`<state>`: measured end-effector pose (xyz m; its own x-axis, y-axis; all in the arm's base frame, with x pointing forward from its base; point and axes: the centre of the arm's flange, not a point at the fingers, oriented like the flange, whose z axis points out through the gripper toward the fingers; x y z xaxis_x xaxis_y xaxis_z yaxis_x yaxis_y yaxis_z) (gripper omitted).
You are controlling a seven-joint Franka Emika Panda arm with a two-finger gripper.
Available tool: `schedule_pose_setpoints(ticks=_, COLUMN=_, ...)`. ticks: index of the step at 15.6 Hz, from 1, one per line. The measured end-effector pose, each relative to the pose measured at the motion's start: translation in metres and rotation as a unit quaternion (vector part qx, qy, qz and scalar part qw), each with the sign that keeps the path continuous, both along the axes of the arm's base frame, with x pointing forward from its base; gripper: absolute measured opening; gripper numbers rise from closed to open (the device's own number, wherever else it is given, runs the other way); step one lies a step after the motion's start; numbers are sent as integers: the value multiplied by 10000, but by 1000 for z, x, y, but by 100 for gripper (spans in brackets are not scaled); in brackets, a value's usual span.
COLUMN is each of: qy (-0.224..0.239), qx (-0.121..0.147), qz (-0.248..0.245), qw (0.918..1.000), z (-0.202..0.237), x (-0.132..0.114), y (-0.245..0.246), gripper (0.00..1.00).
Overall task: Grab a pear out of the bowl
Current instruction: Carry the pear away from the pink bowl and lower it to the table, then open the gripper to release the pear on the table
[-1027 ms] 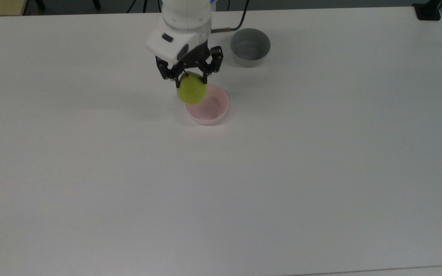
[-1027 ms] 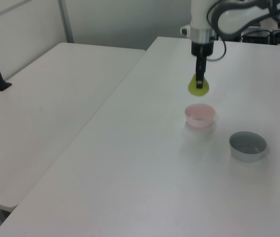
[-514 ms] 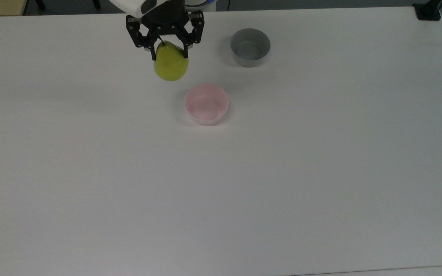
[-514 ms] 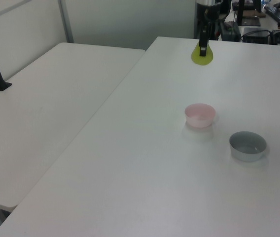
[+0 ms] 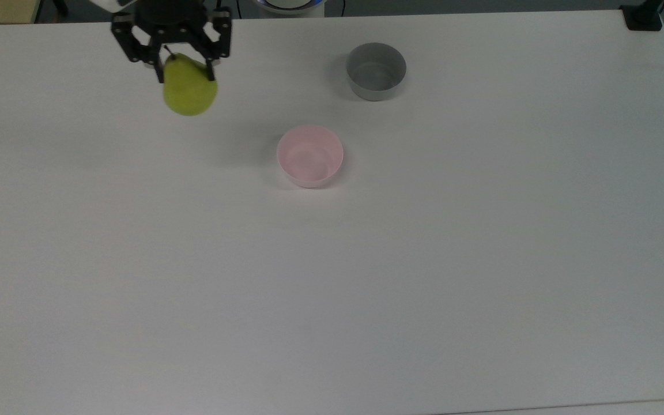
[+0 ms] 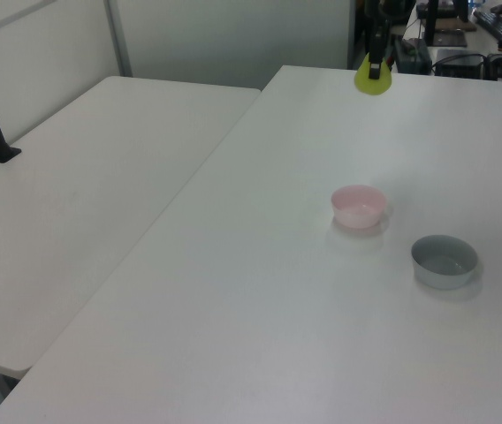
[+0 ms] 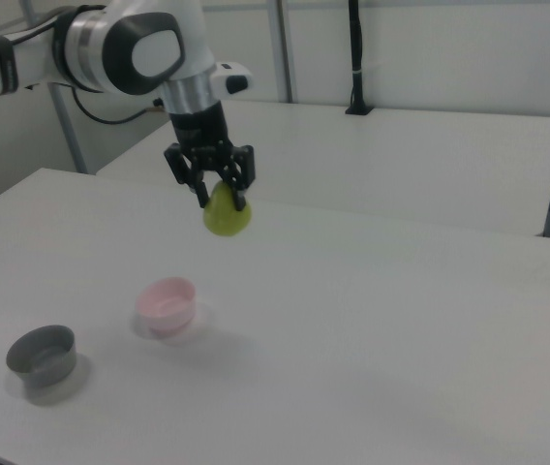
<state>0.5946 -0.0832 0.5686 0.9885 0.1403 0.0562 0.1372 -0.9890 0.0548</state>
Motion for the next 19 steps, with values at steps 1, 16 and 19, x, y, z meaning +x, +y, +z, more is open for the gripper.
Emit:
schedule_pose_setpoints(ticks=1, qy=29, qx=-6, qz=35, qw=10000, z=-3, x=-1, y=-13, gripper=65)
schedule_pose_setpoints(ticks=16, qy=327, qx=32, qz=-4, qw=9995, z=-176, x=27, y=-138, gripper=65)
schedule_pose_setpoints(ticks=19, qy=357, qx=-7, qz=4, qw=9994, z=-201, x=30, y=-144, gripper=65)
